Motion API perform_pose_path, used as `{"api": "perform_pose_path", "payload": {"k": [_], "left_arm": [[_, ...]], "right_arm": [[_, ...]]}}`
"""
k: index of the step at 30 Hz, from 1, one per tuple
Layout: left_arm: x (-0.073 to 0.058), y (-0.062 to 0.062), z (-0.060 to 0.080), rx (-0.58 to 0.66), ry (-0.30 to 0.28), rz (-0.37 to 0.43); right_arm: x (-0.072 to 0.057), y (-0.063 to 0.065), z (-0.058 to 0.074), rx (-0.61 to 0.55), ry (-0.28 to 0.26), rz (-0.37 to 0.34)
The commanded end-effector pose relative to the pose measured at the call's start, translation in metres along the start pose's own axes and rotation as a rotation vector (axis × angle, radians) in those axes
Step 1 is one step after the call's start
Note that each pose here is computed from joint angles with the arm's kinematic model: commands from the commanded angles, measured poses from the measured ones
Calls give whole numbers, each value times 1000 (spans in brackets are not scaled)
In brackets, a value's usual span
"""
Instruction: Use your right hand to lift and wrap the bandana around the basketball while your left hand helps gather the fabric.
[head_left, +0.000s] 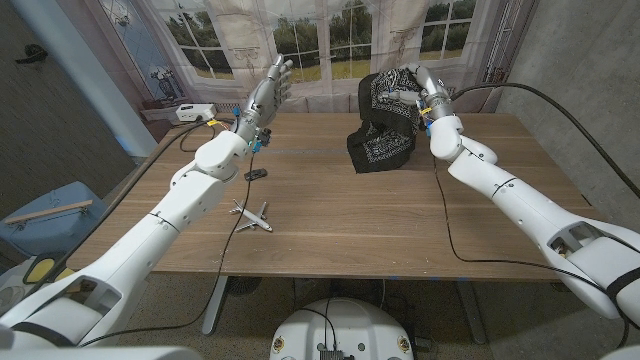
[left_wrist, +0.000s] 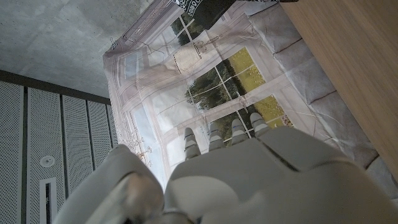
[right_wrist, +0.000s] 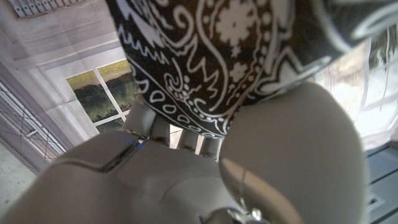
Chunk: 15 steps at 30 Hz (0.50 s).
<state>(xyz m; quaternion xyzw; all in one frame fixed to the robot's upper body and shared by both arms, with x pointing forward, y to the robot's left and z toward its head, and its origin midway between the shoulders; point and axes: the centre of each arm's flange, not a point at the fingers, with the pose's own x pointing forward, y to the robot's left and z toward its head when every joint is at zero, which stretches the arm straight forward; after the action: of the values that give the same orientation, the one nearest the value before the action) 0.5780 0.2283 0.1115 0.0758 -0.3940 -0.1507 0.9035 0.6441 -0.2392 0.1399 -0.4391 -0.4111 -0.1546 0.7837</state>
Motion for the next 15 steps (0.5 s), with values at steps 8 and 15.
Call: {"api": "perform_pose_path", "payload": {"k": [8,15], "left_arm": [[11,-3,-4,-15,2,-9],[12,-4,-4,-21,0,-13]], "right_arm": [[-10,40,6,-548,-112,142],[-11,53,17,-668,-199,151]]}}
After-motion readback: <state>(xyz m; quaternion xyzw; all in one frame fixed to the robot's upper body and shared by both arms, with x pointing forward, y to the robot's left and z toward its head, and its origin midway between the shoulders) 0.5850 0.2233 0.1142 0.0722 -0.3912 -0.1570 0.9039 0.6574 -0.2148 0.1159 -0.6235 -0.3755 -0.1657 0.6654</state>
